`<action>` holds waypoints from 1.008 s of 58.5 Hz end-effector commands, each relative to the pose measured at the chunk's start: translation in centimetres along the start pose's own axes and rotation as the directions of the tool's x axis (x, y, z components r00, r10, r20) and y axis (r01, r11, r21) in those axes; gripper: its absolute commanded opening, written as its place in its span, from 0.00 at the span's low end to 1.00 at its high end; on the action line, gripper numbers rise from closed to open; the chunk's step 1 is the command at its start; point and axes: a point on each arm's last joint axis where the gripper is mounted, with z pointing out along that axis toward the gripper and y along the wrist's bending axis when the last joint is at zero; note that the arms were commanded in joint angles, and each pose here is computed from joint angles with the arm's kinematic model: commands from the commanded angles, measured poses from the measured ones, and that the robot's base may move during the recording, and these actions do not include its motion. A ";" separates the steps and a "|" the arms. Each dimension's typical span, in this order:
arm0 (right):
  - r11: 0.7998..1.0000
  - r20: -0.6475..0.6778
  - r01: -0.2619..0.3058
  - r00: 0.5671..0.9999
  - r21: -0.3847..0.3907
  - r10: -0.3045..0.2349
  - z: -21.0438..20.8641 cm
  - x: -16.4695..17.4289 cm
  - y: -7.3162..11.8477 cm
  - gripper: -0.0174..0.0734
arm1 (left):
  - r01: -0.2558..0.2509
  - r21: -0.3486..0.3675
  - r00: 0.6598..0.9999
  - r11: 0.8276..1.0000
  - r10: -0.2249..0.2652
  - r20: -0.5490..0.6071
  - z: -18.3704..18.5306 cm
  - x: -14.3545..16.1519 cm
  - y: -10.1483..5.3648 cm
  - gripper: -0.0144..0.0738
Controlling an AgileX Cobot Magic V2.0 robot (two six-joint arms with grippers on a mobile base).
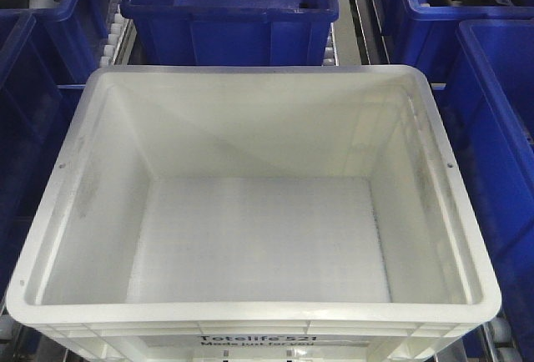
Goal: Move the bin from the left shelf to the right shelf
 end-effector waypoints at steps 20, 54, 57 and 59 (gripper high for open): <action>0.997 0.139 0.015 0.990 0.071 -0.025 1.3 5.0 -0.7 0.18 | 0.011 0.003 0.998 1.000 -0.012 0.061 0.0 0.0 0.0 0.16; 0.996 0.081 -0.062 0.995 0.067 0.056 1.9 9.4 -0.7 0.18 | 0.011 0.003 0.998 1.000 -0.012 0.061 0.0 0.0 0.0 0.16; 0.996 0.078 -0.062 0.995 0.067 0.057 1.9 9.5 -0.7 0.18 | 0.011 0.003 0.998 1.000 -0.012 0.061 0.0 0.0 0.0 0.16; 0.996 0.078 -0.062 0.995 0.067 0.057 1.9 9.5 -0.7 0.18 | 0.011 0.003 0.998 1.000 -0.012 0.061 0.0 0.0 0.0 0.16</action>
